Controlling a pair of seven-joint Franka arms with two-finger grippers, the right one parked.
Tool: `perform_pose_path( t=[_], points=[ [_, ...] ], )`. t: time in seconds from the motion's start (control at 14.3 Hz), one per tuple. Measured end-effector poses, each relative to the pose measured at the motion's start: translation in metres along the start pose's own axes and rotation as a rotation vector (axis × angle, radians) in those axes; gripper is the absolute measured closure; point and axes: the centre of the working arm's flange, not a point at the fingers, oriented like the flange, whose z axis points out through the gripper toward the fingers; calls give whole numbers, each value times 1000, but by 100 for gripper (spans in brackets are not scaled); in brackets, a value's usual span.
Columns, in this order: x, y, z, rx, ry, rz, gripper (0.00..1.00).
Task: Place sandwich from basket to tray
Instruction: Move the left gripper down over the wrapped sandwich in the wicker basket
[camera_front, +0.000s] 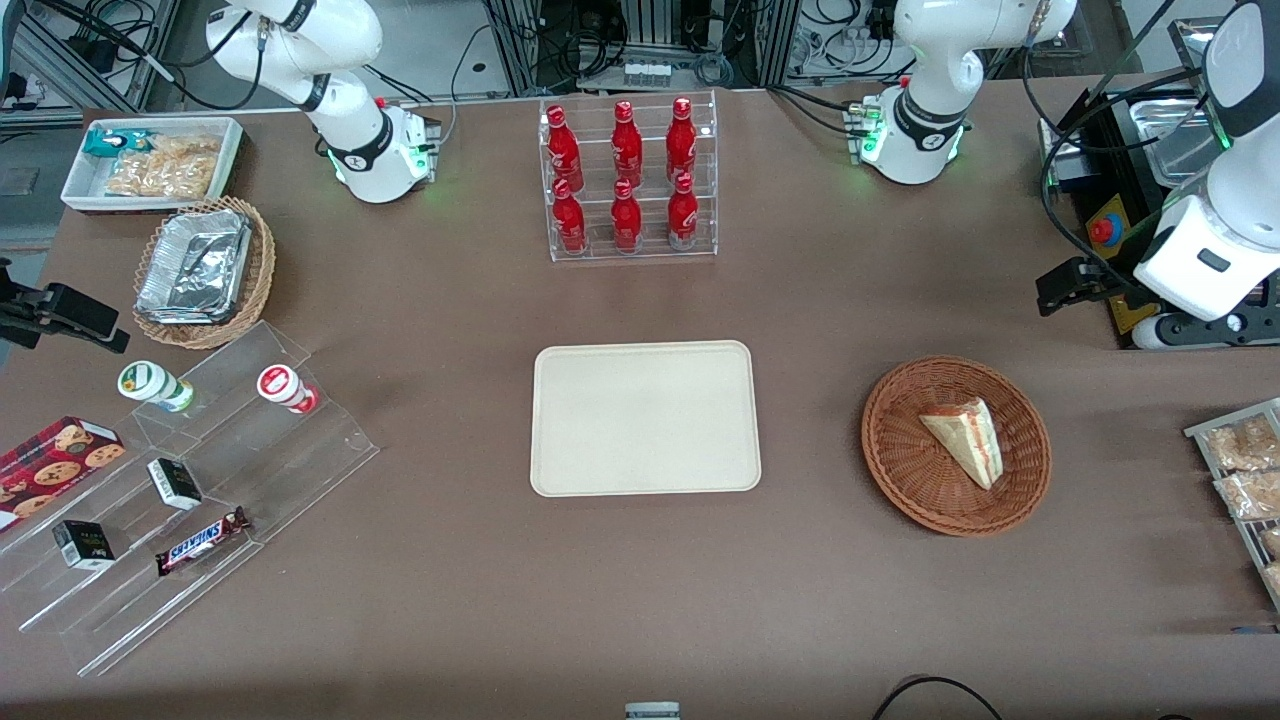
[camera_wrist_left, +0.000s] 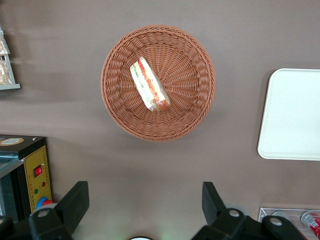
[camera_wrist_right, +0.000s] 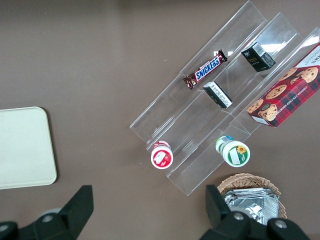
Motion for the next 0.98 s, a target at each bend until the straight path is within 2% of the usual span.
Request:
perform_pose_path(
  t=[0.21,0.56,0.77,0.98],
  points=[
    [4,0,8,1,-16,1,0],
    [32,3,73,5,-99,4,0],
    [56,-1,139,-2,-87,-6,0],
    [62,-4,195,-9,-61,-13,0]
  ],
)
